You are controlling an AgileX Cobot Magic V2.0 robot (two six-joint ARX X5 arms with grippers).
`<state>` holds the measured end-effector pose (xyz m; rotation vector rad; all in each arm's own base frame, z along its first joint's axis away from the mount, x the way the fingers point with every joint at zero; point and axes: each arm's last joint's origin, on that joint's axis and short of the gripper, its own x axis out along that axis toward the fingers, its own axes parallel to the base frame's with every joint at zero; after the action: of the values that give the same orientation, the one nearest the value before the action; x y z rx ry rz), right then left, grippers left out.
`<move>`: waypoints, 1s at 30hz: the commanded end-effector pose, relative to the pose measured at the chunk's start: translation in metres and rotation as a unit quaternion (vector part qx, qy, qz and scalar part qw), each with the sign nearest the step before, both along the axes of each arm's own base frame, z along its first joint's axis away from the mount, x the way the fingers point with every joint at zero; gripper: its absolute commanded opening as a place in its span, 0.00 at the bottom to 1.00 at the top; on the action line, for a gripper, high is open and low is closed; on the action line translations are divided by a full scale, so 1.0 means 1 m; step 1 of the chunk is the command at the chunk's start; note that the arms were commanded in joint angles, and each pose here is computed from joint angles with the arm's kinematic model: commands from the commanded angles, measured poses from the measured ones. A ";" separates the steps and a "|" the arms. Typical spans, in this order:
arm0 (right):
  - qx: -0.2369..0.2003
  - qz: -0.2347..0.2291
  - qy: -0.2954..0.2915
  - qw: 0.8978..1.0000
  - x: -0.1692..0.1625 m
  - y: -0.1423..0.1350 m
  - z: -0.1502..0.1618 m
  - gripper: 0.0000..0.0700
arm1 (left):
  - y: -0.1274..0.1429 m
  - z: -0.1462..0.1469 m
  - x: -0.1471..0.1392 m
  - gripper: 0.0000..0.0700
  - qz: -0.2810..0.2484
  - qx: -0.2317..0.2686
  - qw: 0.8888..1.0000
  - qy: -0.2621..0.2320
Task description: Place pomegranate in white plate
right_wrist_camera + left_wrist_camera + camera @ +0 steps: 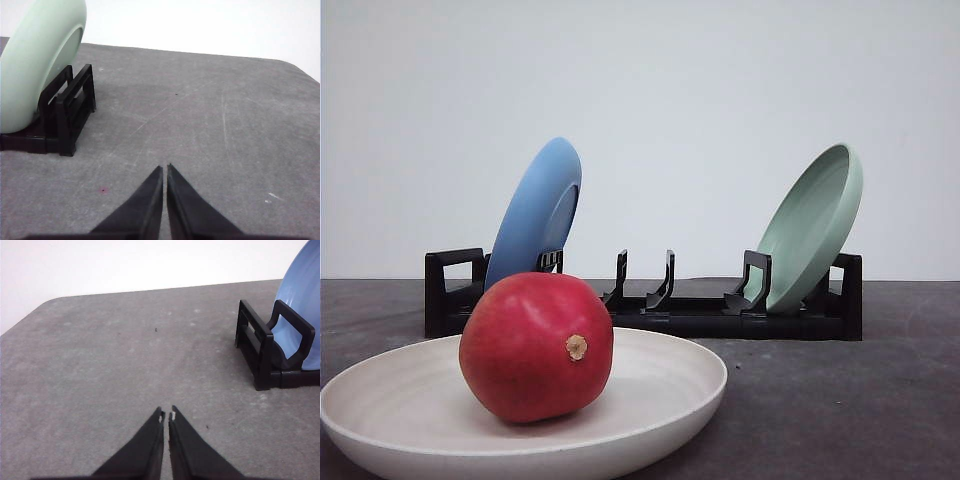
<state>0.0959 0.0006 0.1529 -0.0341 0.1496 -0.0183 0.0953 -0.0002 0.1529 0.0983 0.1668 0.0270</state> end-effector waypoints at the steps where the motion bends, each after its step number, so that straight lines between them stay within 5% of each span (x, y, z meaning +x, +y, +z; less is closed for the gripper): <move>1: -0.001 -0.003 -0.003 1.000 0.000 0.000 -0.001 0.01 | 0.000 -0.003 0.000 0.00 0.000 0.000 1.000 0.006; 30: -0.001 -0.003 -0.003 1.000 0.000 0.000 -0.001 0.01 | 0.000 -0.003 0.000 0.00 0.000 0.000 1.000 0.006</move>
<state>0.0959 0.0006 0.1529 -0.0341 0.1493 -0.0183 0.0953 -0.0002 0.1529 0.0983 0.1665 0.0270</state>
